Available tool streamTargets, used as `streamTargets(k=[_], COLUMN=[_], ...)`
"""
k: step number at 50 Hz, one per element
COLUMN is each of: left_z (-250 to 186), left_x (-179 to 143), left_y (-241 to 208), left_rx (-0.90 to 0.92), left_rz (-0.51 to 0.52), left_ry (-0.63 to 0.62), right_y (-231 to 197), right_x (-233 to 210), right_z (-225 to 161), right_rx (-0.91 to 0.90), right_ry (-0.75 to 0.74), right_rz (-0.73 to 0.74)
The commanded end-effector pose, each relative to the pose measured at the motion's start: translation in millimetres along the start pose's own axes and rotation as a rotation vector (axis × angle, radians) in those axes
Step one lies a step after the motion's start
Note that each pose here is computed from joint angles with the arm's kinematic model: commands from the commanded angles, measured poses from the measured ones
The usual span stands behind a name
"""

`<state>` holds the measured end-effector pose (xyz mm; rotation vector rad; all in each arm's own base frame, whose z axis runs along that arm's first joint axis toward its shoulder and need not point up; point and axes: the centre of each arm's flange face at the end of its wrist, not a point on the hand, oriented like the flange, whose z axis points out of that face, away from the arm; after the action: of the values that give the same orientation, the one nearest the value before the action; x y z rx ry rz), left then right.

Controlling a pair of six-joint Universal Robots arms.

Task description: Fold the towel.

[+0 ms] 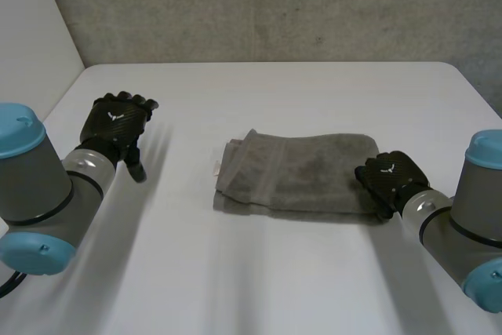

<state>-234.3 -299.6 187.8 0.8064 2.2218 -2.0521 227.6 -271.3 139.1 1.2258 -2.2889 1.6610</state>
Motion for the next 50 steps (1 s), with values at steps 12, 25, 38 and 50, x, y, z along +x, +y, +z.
streamTargets(k=[12,25,38,50], left_z=[0,-2,1,-7], left_x=[-2,15,47,110], left_y=[-12,-59,-70,-51], left_rx=[0.033,0.173,0.195,0.079], left_rz=[-0.004,-0.099,-0.153,-0.244], left_ry=[-0.011,0.019,0.099,0.253], right_y=[-52,-91,-121,-113], right_x=[44,-140,-75,-12], right_z=[-3,-15,-19,-29], right_rx=[0.17,0.472,0.427,0.401], right_ry=[0.185,-0.418,-0.243,-0.125], right_rz=[-0.152,-0.462,-0.117,0.166])
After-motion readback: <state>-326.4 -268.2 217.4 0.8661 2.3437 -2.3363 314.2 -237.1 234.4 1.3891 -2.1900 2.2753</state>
